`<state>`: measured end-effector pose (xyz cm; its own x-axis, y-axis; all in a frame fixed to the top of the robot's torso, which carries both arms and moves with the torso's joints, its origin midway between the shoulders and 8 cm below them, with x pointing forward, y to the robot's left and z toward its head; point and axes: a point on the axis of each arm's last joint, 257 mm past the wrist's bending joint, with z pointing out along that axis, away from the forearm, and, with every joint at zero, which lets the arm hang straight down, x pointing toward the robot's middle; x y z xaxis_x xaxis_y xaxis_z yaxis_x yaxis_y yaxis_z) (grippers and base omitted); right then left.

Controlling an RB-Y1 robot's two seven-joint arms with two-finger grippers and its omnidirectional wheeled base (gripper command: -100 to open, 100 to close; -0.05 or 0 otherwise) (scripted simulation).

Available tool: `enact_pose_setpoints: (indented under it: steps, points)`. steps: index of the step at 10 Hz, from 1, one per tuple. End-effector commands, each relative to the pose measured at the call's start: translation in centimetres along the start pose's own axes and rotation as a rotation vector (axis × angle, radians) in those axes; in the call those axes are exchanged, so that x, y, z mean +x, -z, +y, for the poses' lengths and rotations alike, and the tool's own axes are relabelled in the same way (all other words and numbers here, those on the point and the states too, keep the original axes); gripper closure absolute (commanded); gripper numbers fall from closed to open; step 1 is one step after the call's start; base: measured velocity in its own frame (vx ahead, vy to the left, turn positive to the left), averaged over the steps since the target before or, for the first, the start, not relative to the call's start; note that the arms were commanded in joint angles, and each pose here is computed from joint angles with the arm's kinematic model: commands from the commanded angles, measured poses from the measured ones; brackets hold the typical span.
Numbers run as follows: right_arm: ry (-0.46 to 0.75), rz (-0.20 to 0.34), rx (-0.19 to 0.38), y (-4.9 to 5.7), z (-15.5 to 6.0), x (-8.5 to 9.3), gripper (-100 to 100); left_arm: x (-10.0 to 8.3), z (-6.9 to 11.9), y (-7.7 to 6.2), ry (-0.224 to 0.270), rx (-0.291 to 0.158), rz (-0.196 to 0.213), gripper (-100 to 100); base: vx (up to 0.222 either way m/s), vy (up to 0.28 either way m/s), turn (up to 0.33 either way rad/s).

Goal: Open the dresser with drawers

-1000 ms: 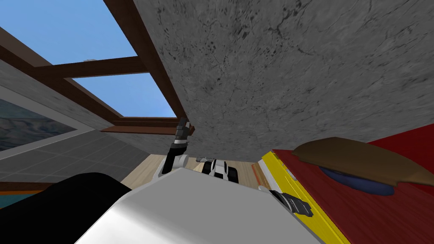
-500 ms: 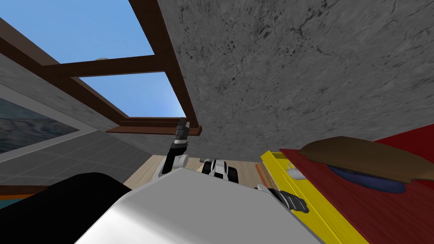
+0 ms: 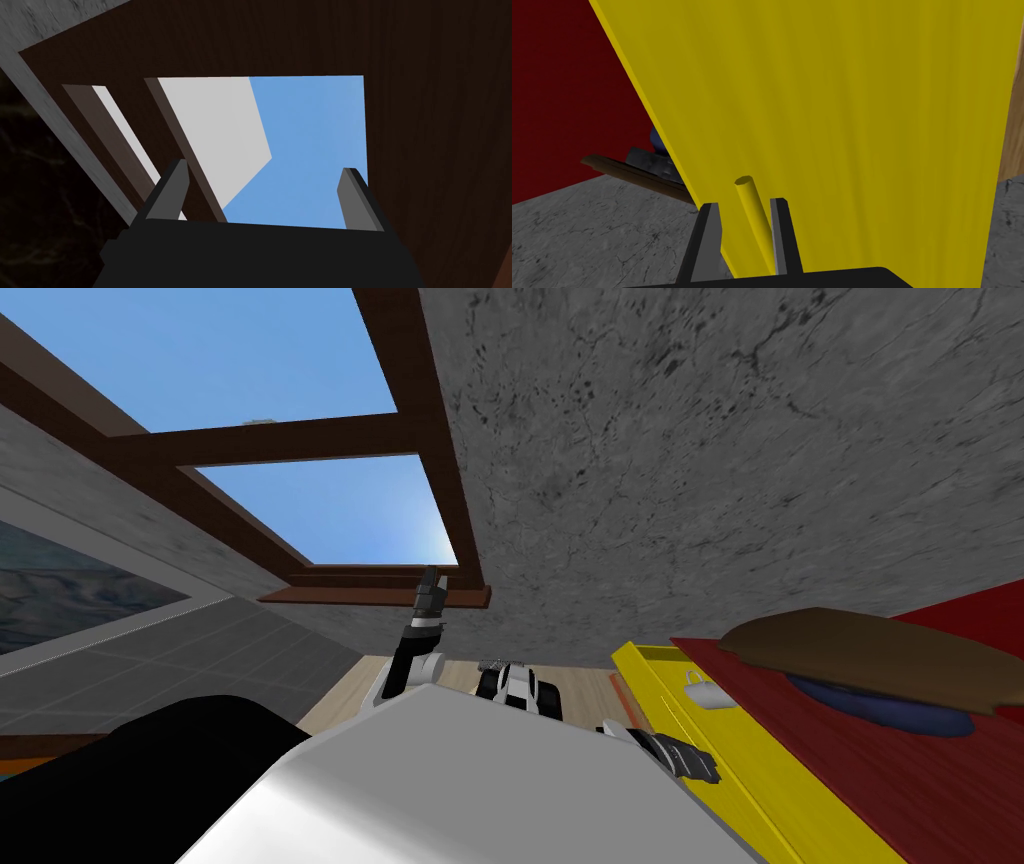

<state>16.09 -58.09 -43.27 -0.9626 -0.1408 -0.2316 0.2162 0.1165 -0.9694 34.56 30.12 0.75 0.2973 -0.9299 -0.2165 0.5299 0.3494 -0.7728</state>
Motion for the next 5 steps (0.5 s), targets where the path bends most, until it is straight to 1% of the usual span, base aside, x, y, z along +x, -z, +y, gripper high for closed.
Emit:
enact_pose_setpoints:
  steps: [1, 2, 3, 5]
  points:
    - [0.0, -0.006, 0.029, 0.2, -0.8, -0.6, 100, 0.0, 0.0, 0.0, 0.0, 0.0, 0.0, 0, -0.02, 0.169, -0.027]
    - [-0.001, -0.009, 0.036, 0.3, -1.0, -0.9, 100, 0.0, 0.0, 0.0, 0.0, 0.0, 0.0, 0, -0.03, 0.17, -0.025]
    - [0.001, -0.009, 0.001, -0.8, -0.5, -1.8, -100, 0.0, 0.0, 0.0, 0.0, 0.0, 0.0, 0, -0.052, 0.123, -0.034]
    - [0.001, -0.009, -0.005, -2.2, -1.0, -3.1, -100, 0.0, 0.0, 0.0, 0.0, 0.0, 0.0, 0, -0.071, 0.064, -0.015]
